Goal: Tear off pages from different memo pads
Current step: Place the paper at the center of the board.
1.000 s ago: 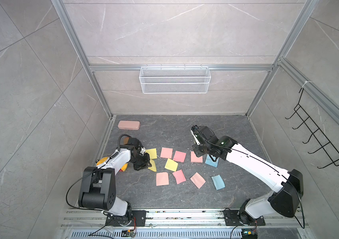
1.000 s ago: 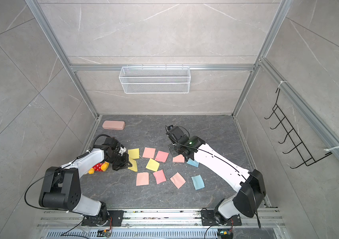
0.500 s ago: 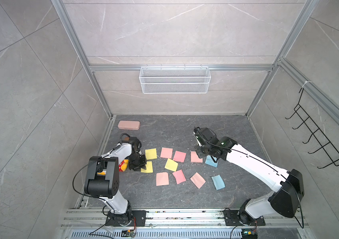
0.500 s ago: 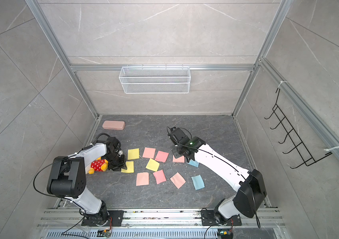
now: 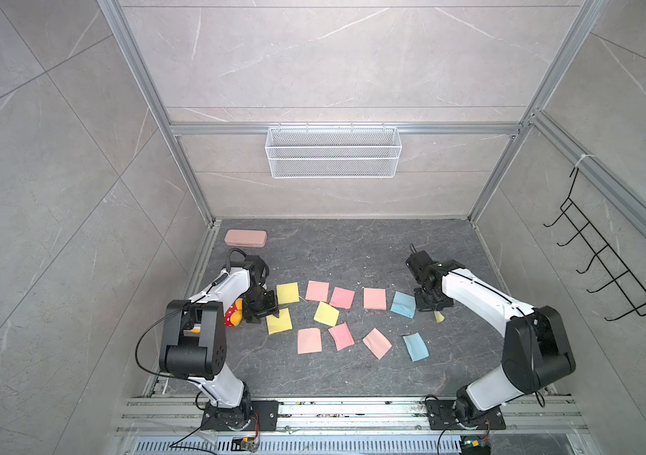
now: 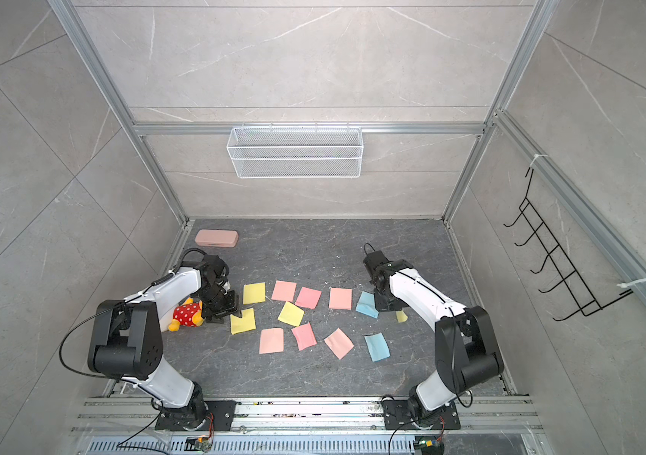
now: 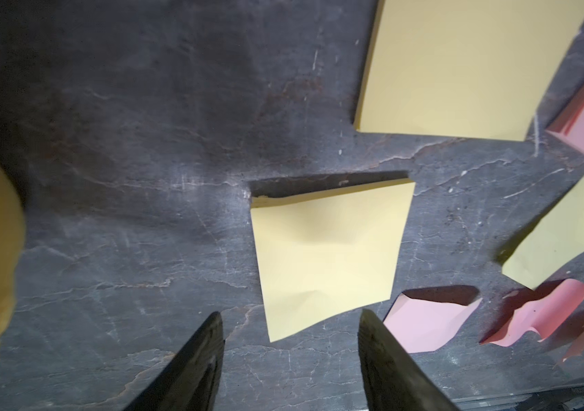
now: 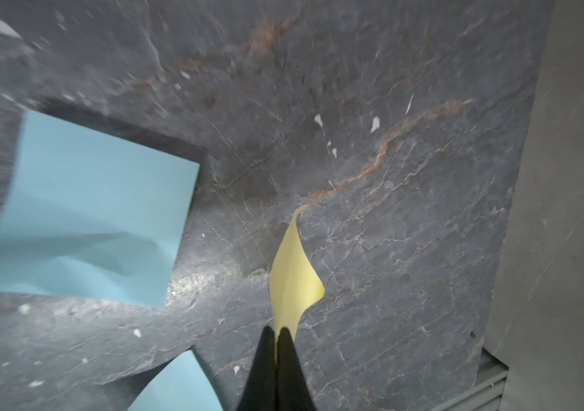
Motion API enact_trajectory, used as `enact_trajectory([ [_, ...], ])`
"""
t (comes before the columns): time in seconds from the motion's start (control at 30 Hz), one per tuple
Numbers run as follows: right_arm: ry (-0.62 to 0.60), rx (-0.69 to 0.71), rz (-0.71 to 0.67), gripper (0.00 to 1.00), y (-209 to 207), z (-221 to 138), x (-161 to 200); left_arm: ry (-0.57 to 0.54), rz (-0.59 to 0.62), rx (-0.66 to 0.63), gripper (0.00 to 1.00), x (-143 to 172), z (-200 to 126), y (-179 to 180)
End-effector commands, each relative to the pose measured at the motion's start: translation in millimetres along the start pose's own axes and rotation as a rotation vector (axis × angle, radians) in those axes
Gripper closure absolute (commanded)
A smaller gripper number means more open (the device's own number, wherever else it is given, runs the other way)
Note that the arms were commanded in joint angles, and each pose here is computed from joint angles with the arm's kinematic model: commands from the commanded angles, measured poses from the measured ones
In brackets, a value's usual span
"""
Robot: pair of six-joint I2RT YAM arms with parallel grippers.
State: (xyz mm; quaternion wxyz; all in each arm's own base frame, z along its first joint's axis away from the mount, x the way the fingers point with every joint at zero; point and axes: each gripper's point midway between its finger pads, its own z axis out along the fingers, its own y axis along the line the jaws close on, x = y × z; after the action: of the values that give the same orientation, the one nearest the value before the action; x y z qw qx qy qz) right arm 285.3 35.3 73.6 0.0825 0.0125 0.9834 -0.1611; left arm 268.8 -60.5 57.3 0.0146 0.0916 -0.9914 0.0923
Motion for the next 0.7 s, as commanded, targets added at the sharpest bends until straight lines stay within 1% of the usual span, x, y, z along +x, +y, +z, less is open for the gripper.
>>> enact_trajectory([
  [0.0,0.066,-0.012,0.036,1.0,8,18,17,-0.098,0.032,0.039,0.38,-4,-35,-10],
  [0.03,0.078,-0.02,0.043,1.0,9,22,20,-0.135,0.037,0.061,0.38,-7,-42,-14],
  [0.07,0.099,-0.056,0.044,0.98,14,25,23,-0.175,0.045,0.083,0.38,-10,-50,-19],
  [0.1,0.117,-0.093,0.038,0.92,20,26,25,-0.203,0.047,0.098,0.37,-11,-55,-21],
  [0.17,0.139,-0.186,0.026,0.73,35,24,30,-0.264,0.059,0.122,0.37,-16,-66,-26],
  [0.23,0.152,-0.277,0.045,0.62,44,19,32,-0.288,0.068,0.123,0.36,-17,-71,-27],
  [0.3,0.164,-0.357,0.088,0.57,45,13,33,-0.296,0.076,0.118,0.36,-16,-72,-26],
  [0.4,0.137,-0.457,0.16,0.55,37,-7,25,-0.334,0.079,0.093,0.36,-18,-78,-21],
  [0.47,0.077,-0.51,0.225,0.55,25,-26,12,-0.411,0.084,0.089,0.35,-22,-88,-19],
  [0.5,0.025,-0.525,0.258,0.55,18,-35,3,-0.462,0.092,0.094,0.34,-25,-92,-19],
  [0.57,-0.116,-0.532,0.339,0.55,-3,-53,-21,-0.62,0.113,0.113,0.32,-32,-106,-20],
  [0.6,-0.182,-0.513,0.378,0.54,-15,-58,-30,-0.7,0.127,0.106,0.29,-36,-109,-18],
  [0.63,-0.259,-0.471,0.426,0.53,-30,-62,-41,-0.805,0.137,0.09,0.21,-40,-114,-14],
  [0.67,-0.345,-0.398,0.476,0.52,-48,-61,-52,-0.897,0.133,0.048,0.01,-44,-115,-6],
])
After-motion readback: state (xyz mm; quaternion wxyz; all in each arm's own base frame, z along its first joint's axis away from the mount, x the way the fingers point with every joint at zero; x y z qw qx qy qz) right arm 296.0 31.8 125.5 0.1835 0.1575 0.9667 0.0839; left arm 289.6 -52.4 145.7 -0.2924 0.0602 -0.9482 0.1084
